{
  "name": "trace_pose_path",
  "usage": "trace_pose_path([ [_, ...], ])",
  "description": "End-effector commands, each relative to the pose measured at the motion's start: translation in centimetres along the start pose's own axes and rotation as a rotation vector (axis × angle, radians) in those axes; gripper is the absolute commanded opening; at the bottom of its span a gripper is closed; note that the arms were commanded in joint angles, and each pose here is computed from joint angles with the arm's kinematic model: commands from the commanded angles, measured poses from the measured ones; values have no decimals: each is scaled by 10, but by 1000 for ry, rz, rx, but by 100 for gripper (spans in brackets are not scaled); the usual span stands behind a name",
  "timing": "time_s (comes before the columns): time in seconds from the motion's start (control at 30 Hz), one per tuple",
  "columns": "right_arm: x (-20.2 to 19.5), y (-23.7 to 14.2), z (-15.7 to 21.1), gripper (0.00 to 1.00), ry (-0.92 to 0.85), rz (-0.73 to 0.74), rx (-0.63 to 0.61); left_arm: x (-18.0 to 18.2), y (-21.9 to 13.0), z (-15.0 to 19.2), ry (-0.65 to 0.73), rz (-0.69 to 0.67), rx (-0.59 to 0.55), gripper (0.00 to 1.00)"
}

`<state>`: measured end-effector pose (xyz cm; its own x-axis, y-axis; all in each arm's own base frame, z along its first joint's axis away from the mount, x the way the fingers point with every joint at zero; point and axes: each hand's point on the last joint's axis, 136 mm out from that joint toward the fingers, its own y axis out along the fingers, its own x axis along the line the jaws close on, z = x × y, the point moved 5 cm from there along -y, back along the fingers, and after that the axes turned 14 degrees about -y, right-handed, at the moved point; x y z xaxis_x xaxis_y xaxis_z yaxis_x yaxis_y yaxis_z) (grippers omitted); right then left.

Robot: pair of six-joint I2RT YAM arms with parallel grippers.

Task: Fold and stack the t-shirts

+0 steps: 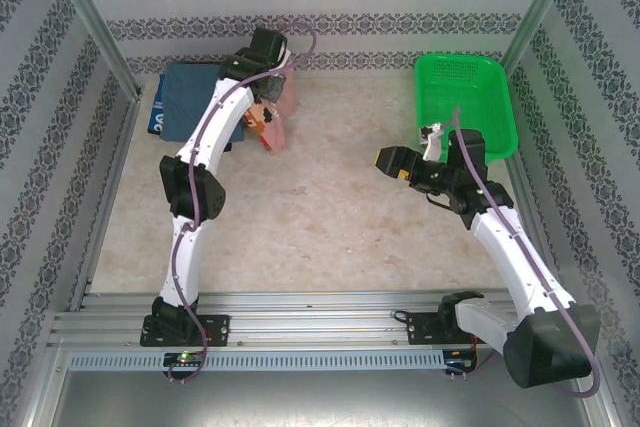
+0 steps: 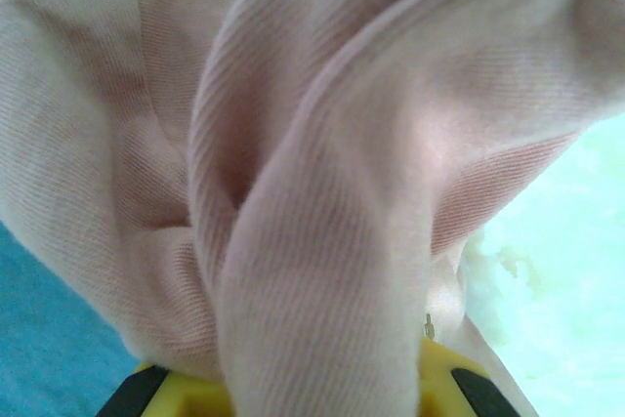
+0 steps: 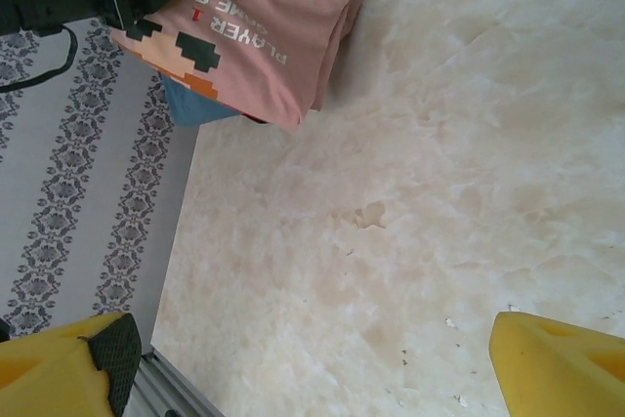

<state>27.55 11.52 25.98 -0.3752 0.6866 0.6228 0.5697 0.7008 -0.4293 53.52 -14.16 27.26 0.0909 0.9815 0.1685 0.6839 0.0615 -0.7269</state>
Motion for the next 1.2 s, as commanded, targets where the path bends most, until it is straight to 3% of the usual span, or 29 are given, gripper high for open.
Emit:
trace_pose_path([
  [0.0, 6, 1, -4, 94, -32, -11, -35, 17, -52, -27, -23, 37, -115, 0],
  [0.6, 36, 8, -2, 98, -113, -73, -49, 110, -91, -54, -199, 106, -269, 0],
  [0.93, 37, 13, 5, 98, -95, -55, -29, 155, -31, -35, -323, 155, -194, 0],
  [1.17, 37, 10, 6, 98, -76, -25, -9, 217, 29, -1, -511, 166, -122, 0],
])
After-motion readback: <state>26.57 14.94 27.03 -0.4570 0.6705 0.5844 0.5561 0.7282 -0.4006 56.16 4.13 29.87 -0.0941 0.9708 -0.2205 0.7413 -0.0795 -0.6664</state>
